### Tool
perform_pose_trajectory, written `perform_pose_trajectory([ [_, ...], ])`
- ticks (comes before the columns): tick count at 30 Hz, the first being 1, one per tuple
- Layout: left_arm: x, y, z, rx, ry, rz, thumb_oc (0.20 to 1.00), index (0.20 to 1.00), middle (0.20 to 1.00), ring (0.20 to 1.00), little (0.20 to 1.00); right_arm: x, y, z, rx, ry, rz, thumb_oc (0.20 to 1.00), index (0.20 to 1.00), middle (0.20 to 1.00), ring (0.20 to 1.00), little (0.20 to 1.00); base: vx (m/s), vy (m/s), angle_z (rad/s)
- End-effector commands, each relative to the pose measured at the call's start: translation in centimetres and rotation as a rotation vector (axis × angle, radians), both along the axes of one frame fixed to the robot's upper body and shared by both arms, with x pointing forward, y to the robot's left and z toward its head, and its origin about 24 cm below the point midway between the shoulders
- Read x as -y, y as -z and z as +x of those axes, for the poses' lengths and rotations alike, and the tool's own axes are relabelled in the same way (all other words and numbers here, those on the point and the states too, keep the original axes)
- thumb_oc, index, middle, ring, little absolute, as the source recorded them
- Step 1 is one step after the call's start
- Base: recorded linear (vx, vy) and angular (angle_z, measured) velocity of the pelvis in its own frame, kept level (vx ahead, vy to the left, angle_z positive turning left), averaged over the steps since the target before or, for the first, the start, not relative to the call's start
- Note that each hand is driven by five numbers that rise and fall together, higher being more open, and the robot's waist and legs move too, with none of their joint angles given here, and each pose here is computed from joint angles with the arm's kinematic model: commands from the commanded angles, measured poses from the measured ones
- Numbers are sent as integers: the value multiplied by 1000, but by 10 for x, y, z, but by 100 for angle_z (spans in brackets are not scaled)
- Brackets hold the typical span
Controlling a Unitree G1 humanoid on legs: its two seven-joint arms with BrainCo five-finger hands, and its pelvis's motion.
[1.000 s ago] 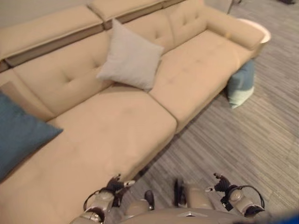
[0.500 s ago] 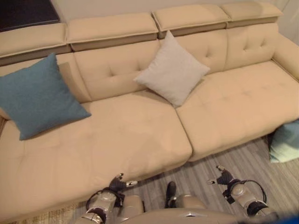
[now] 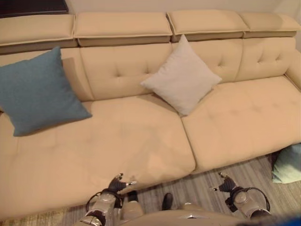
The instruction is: Pick up all the scattered cushions and arrange them neatly on the sofa.
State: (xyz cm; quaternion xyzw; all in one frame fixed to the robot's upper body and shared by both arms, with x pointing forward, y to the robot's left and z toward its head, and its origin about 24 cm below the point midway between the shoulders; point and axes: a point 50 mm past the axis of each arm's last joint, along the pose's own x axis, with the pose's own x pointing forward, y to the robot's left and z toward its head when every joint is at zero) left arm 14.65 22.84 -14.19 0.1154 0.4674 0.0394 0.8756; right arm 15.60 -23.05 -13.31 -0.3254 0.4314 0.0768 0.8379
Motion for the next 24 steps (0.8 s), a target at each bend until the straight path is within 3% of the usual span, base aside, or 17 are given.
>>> perform_pose_trajectory([
  [1, -15, -9, 7, 60, -27, 25, 1000, 1000, 1000, 1000, 1000, -5, -5, 9, 45, -46, 11, 1000, 1000, 1000, 1000, 1000, 132, 90, 18],
  [13, -29, -16, 15, 98, -73, 68, 1000, 1000, 1000, 1000, 1000, -10, -29, 45, 176, -132, 1, 1000, 1000, 1000, 1000, 1000, 116, -101, 18],
  [24, -20, -7, -1, 64, -77, 32, 1000, 1000, 1000, 1000, 1000, -1, -27, 34, 155, -134, -10, 1000, 1000, 1000, 1000, 1000, 109, -200, 15],
])
